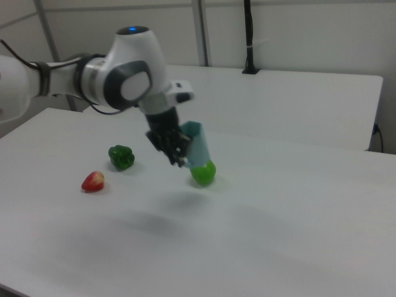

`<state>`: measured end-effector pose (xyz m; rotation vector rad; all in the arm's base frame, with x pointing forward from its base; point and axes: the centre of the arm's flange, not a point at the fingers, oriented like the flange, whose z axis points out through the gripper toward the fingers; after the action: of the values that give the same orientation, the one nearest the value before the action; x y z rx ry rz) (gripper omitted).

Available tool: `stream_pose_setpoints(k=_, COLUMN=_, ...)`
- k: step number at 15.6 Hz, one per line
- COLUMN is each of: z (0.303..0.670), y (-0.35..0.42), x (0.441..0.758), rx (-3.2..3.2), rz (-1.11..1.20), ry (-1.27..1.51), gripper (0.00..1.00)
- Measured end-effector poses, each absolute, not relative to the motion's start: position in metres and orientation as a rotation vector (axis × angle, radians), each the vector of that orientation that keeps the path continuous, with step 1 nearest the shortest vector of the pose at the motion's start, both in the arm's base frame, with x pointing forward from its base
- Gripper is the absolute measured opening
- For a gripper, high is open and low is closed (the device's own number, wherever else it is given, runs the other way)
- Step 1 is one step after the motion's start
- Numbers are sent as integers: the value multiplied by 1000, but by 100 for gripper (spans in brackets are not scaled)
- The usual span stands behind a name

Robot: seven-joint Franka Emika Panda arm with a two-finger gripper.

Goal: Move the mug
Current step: 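Carry the held mug past the green apple toward the table edge, then lower the mug onto the table and open the gripper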

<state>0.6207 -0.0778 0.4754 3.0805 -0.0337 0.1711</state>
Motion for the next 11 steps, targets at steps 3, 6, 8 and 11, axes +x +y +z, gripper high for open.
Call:
stream_pose_setpoints(k=3, z=461, y=-138, x=609, rx=3058, rz=105, ry=-92, gripper=24)
stream_pose_setpoints(k=6, z=424, y=-166, x=606, rx=3049, rz=4, ry=-154, gripper=24)
stream_pose_setpoints(k=8, z=393, y=-176, x=610, rx=3038, rz=-54, ry=-172, gripper=24)
stream_pose_setpoints(k=11, z=376, y=-176, x=614, rx=3064, rz=-66, ry=-205, gripper=24)
